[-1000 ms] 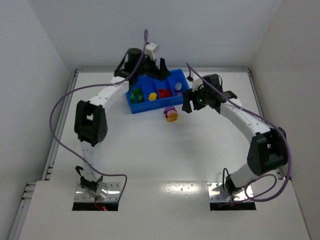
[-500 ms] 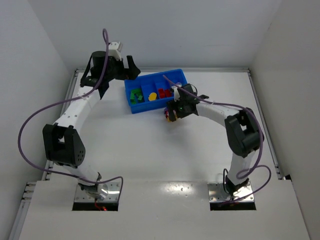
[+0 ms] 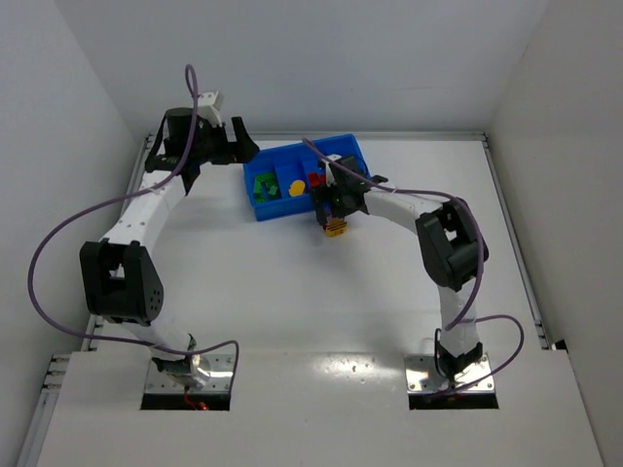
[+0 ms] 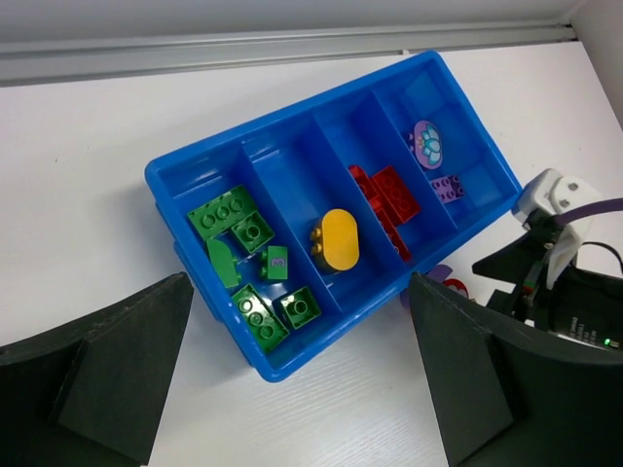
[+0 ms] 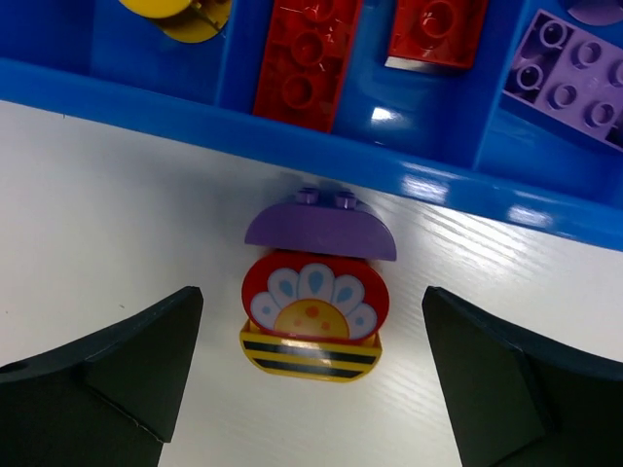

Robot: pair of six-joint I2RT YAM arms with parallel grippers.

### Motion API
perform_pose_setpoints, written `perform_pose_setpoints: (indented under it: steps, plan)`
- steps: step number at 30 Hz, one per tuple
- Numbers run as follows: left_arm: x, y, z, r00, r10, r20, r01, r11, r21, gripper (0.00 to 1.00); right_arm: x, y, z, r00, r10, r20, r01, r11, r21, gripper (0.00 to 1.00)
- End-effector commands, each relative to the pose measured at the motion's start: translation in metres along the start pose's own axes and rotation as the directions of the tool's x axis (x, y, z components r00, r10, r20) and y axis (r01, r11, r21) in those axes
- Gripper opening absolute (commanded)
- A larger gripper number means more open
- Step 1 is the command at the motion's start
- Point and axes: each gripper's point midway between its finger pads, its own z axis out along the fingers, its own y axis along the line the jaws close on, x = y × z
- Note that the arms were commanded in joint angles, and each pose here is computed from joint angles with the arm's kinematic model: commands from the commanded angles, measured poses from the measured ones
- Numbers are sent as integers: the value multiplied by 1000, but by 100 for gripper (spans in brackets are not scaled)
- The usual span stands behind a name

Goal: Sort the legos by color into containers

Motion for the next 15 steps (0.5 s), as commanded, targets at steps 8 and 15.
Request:
perform_pose_setpoints:
  steps: [8, 15]
  plan:
    - [-14, -1, -4, 999, 4, 38, -5, 1000, 15, 100, -8, 9, 16, 1000, 10, 10, -11, 1000, 8, 96]
    - [-11, 3, 2, 999, -9, 33, 9, 1000, 5, 100, -2, -1, 23, 1000, 25, -5, -25, 999, 21, 96]
